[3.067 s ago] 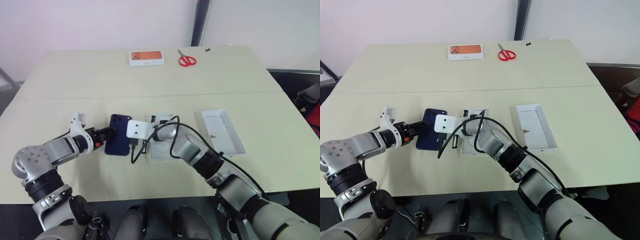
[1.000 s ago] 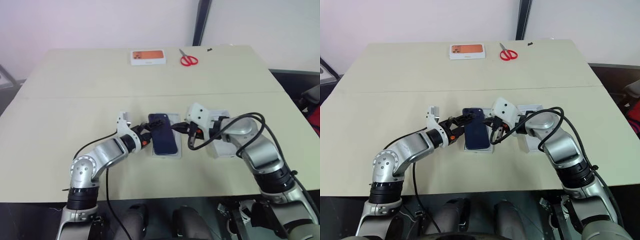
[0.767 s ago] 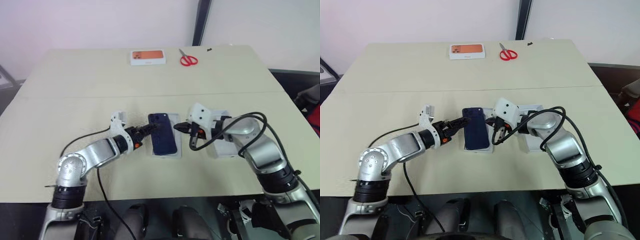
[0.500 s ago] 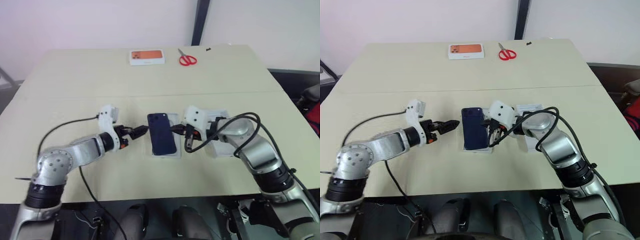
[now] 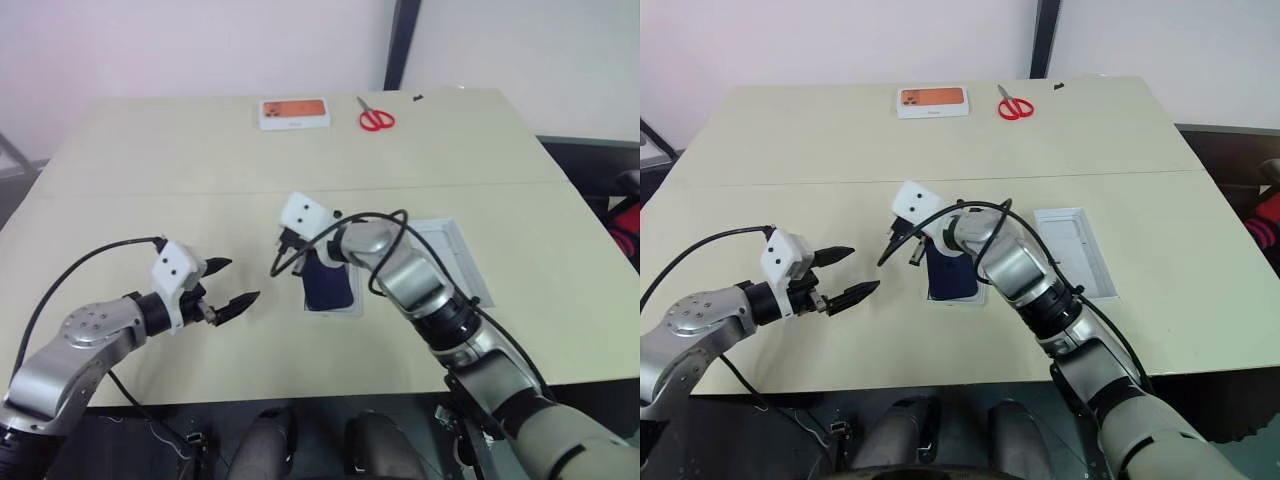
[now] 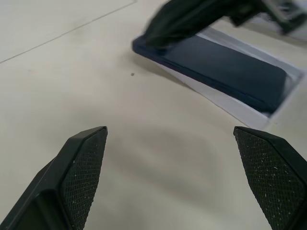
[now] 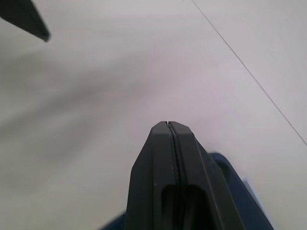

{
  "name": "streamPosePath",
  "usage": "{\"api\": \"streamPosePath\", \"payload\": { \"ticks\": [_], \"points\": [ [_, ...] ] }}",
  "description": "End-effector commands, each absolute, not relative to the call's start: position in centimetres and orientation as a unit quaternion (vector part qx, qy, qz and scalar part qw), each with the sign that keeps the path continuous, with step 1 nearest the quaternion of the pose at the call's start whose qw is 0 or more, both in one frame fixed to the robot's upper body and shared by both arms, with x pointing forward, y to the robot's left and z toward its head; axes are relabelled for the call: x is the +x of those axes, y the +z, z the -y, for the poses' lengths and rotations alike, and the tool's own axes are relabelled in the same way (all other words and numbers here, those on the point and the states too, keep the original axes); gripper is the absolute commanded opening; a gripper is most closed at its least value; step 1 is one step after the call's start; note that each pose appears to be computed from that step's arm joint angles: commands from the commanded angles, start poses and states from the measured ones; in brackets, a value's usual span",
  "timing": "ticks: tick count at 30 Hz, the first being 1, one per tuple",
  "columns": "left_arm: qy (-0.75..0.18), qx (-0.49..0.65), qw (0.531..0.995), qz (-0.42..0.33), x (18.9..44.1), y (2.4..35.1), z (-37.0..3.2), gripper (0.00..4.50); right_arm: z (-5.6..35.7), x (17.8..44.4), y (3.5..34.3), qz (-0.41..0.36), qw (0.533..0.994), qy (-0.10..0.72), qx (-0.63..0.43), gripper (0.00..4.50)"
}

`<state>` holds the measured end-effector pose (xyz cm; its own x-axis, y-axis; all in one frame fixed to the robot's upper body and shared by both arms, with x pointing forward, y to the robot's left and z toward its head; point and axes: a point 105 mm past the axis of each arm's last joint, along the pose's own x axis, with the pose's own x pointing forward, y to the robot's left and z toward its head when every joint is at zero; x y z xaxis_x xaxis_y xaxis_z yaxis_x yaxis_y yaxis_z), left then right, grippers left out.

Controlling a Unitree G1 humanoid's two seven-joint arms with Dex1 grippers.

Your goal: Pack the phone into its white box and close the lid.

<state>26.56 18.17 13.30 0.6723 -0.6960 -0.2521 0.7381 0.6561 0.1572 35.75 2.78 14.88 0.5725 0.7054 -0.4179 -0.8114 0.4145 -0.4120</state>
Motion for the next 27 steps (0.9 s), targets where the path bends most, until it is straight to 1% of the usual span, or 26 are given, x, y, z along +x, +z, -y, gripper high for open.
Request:
{"api": "streamPosePath", "payload": {
  "ticks": [1,6,10,19,21,24,27],
  "points": [
    [-0.401,0.146,0.902,-0.061,26.1,14.5,-18.5,4.43,-3.5,36.2,15.3,-0.069,0.832,0.441,-0.330,0.00],
    [-0.390,0.139,0.908,-0.063,25.8,14.3,-18.9,4.43,-2.7,37.1,14.2,-0.072,0.829,0.410,-0.372,0.00],
    [-0.387,0.135,0.910,-0.063,25.8,14.2,-18.8,4.43,-1.7,37.4,14.4,-0.071,0.834,0.393,-0.381,0.00],
    [-0.389,0.125,0.911,-0.060,25.9,14.1,-18.3,4.43,0.6,37.2,14.9,-0.074,0.846,0.366,-0.381,0.00],
    [-0.389,0.124,0.911,-0.057,26.0,14.2,-18.1,4.43,0.7,37.0,15.5,-0.067,0.853,0.368,-0.365,0.00],
    [-0.382,0.123,0.915,-0.048,26.5,14.6,-18.0,4.43,0.3,35.8,18.0,-0.031,0.864,0.405,-0.297,0.00],
    [-0.381,0.145,0.911,-0.055,27.1,14.3,-17.7,4.43,2.2,35.1,19.5,-0.020,0.870,0.422,-0.255,0.00]
  ]
}}
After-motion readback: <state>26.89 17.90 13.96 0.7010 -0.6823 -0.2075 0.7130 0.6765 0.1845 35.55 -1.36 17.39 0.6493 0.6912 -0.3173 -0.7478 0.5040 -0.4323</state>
